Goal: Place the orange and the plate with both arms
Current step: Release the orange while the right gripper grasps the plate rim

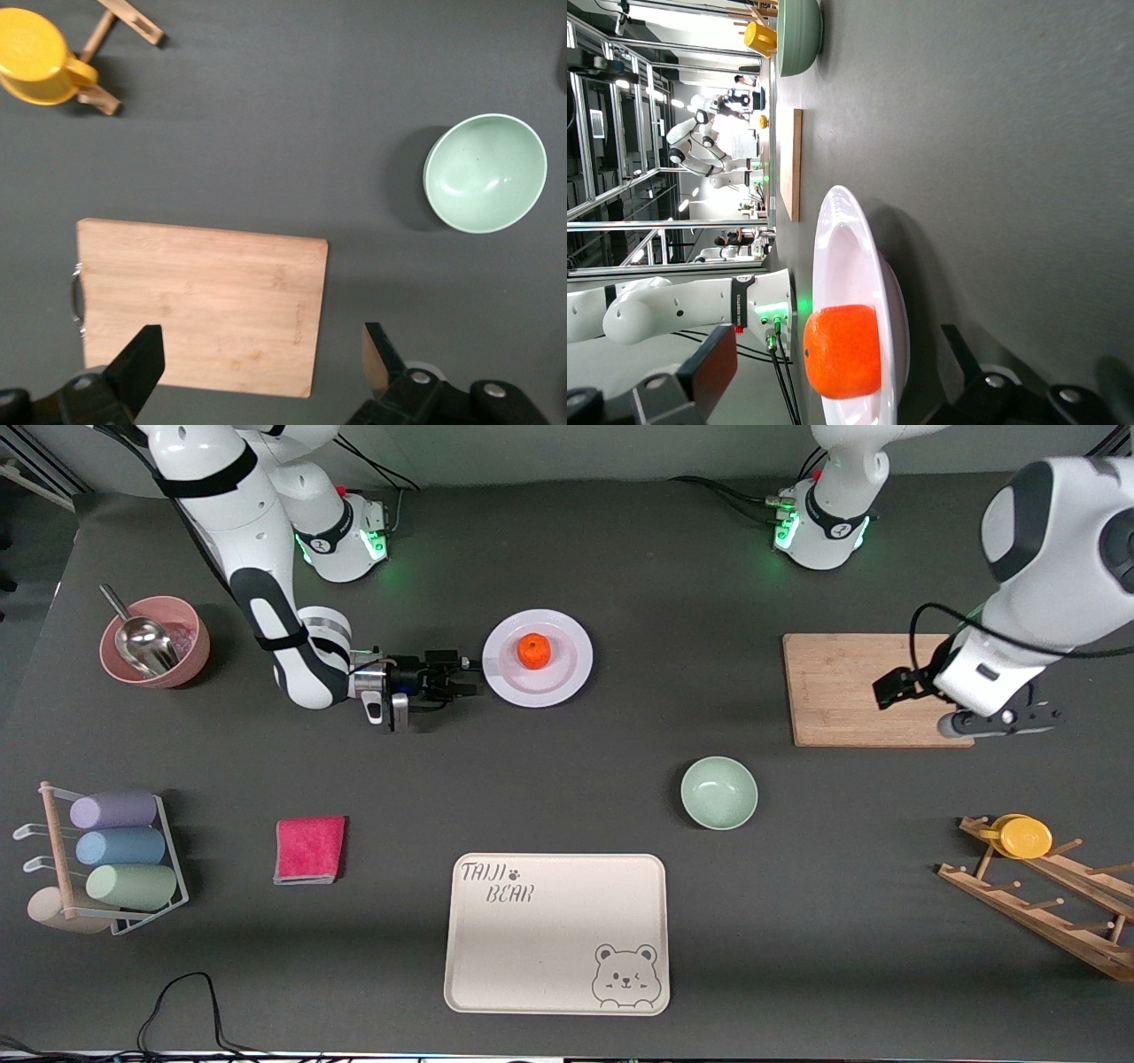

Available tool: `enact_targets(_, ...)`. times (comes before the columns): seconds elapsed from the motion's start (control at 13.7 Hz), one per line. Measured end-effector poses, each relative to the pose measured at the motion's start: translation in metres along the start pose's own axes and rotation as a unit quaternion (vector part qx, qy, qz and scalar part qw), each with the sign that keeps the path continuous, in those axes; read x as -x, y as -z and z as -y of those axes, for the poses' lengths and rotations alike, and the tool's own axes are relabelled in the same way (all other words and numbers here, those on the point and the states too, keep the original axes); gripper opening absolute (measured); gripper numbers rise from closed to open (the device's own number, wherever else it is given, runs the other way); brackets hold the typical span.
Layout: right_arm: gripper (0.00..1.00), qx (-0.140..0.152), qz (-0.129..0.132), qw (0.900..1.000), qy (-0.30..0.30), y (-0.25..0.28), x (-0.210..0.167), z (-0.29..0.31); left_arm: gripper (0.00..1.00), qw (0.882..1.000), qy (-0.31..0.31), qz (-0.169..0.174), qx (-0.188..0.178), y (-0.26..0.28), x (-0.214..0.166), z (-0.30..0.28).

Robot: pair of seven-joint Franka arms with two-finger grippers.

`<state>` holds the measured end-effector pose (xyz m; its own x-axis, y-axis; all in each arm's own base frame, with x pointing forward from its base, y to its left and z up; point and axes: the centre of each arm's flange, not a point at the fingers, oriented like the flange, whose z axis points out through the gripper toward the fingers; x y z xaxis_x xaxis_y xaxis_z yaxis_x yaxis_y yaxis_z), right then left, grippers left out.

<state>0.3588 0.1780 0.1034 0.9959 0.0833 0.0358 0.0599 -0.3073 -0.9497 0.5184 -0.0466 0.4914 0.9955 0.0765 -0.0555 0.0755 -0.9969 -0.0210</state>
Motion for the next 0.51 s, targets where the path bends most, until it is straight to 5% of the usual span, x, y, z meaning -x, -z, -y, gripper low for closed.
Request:
enact_targets(0.44,0.94,-0.004,-0.014,1.000,0.016,-0.026,0.010,0.000,1.00,1.000,-0.017,0.017,0.004,0.051,0.003,0.035)
enact_targets(0.51,0.85,-0.003,-0.014,1.000,0.021,-0.030,0.012,-0.002,1.00,0.999,-0.021,0.023,0.006,0.057,0.002,0.041)
